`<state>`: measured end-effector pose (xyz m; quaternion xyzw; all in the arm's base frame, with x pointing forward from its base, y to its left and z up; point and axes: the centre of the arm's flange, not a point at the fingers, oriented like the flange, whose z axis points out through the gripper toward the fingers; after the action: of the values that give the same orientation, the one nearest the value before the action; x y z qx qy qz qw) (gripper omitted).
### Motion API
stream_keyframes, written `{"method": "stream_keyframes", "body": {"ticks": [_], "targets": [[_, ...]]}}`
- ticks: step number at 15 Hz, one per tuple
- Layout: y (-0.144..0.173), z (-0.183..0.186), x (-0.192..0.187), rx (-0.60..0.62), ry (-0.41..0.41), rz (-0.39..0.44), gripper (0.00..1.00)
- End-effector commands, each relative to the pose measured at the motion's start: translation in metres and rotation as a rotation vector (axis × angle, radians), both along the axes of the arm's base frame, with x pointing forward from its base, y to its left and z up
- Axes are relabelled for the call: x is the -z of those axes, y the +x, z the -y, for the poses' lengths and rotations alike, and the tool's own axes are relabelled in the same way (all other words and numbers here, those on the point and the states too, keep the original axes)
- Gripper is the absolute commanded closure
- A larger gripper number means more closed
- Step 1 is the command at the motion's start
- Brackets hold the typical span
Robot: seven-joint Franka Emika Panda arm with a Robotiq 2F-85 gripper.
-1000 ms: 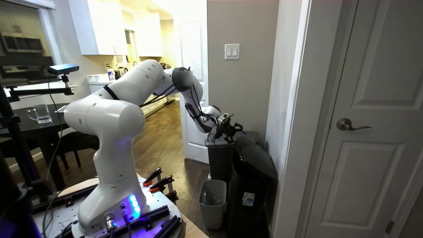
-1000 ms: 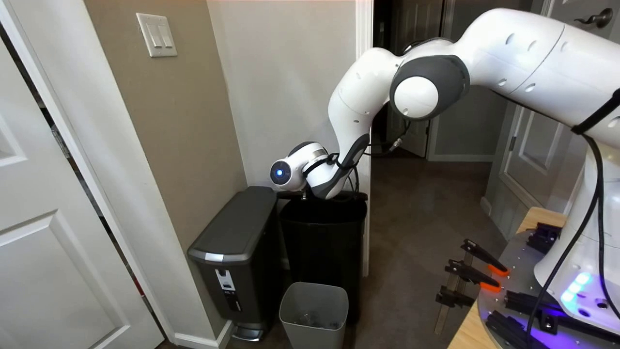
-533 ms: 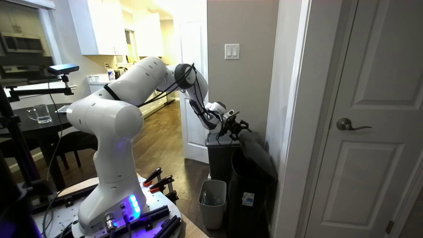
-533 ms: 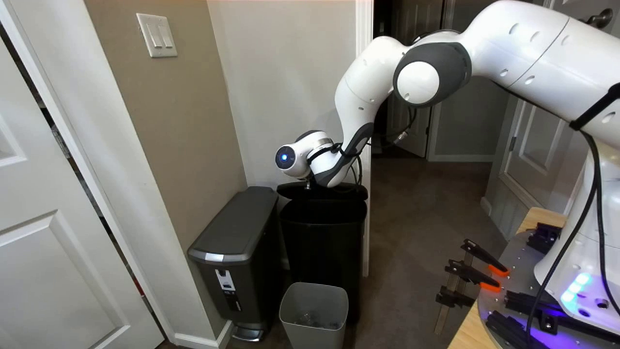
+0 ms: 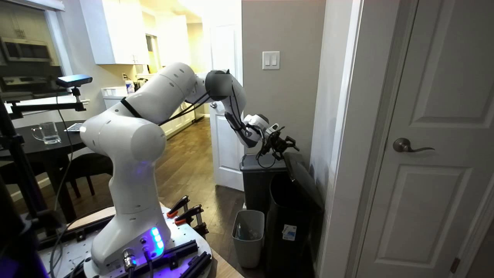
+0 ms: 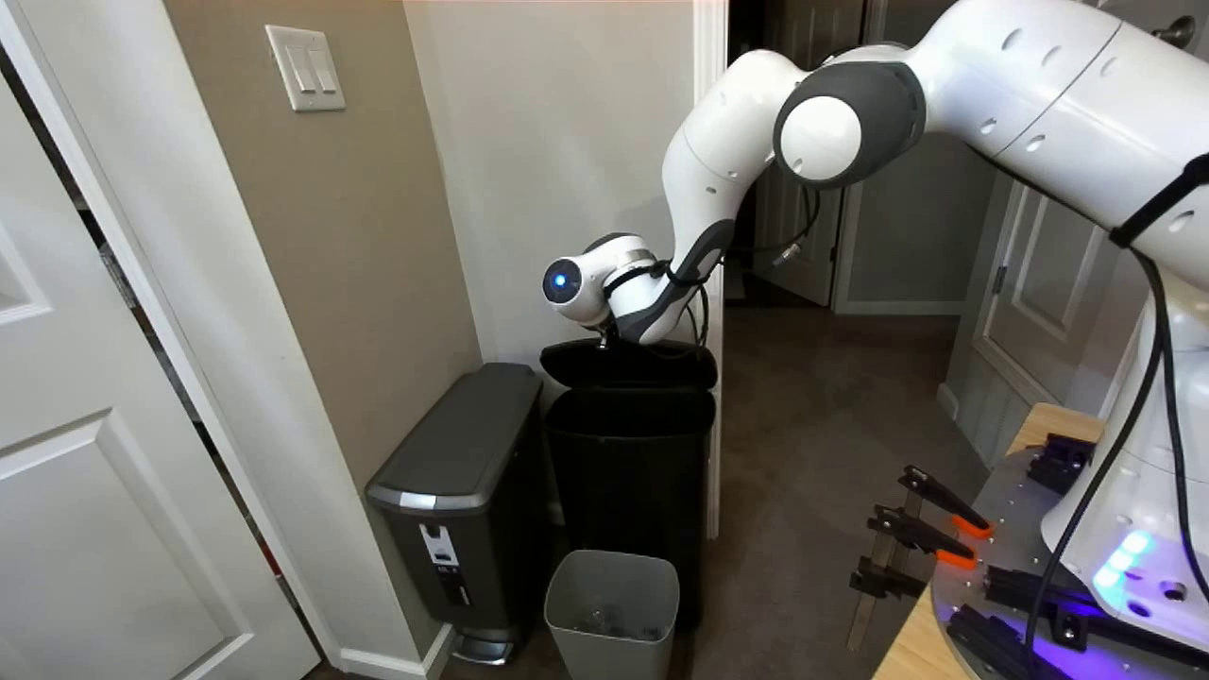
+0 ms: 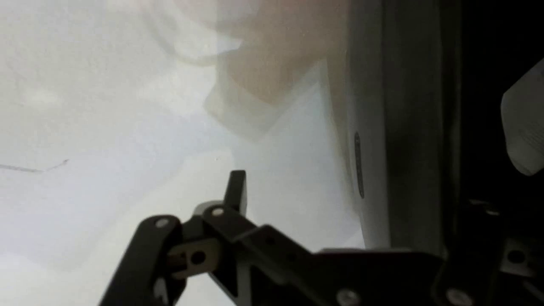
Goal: Open the bin to the right
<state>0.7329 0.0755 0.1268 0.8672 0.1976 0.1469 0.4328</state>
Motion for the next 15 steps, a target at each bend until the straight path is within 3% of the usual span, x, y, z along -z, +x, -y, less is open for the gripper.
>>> {"method": "stream_keyframes", "body": {"ticks": [1, 15], "targets": [[-0.009, 0.02, -0.028, 0.029, 0.077, 0.039, 0.0], [0.008, 0.063, -0.074, 0.105, 0.157, 0.131, 0.0]]}}
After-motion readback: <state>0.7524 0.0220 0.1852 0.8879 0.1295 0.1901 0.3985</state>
